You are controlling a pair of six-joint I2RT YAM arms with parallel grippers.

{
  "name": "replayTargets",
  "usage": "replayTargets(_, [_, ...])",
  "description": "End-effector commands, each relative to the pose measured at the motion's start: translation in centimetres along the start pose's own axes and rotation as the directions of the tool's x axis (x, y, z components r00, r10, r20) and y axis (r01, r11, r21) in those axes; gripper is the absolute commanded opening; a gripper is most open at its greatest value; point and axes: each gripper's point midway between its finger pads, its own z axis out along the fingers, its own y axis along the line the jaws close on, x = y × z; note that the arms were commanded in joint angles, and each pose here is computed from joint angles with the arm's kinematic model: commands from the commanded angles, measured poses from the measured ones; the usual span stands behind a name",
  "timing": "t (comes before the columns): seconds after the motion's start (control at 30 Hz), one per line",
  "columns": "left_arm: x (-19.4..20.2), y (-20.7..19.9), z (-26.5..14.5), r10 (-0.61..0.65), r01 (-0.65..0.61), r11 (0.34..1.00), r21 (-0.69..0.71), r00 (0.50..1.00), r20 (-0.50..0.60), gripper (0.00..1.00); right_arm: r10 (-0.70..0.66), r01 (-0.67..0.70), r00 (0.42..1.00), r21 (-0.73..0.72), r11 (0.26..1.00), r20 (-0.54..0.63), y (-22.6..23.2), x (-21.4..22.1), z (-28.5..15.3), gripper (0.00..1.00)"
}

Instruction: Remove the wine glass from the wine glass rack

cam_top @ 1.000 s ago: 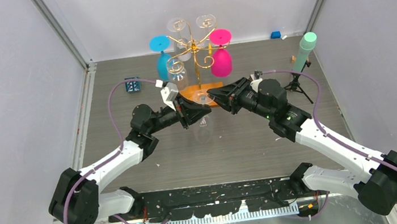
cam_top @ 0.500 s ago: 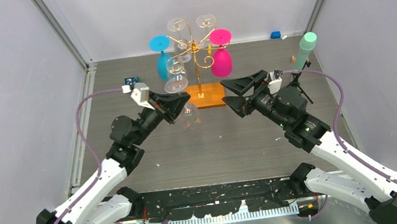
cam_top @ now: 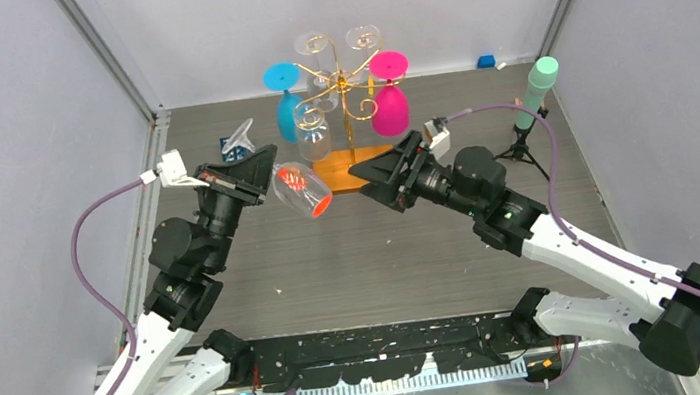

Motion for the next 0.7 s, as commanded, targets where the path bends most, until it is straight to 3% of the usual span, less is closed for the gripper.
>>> replayTargets(0.0, [-3.1,-0.3,0.4,-0.185,0.193,0.98,-0.046,0.973,0.135,0.0,-0.111,0.084,0.991,-0.285,0.955,-0.08,7.4,3.0,-0.3,0.84])
replayTargets(0.2, [-3.8,-0.4,0.4,-0.278,0.285,0.959,-0.007,0.941,0.192,0.0,-0.133,0.084,0.986,-0.385,0.919,-0.102,9.7,4.9,0.4,0.82])
replayTargets(0.47, [-4.2,-0.9,0.1,-0.341,0.344,0.939,0.024,0.918,0.2,0.0,-0.095,0.065,0.994,-0.437,0.897,-0.048,10.7,4.2,1.1,0.6])
replayTargets(0.67, [-4.3,-1.0,-0.1,-0.391,0.387,0.92,0.063,0.895,0.217,0.0,-0.034,-0.005,0.997,-0.513,0.858,-0.067,12.4,4.1,1.7,0.52])
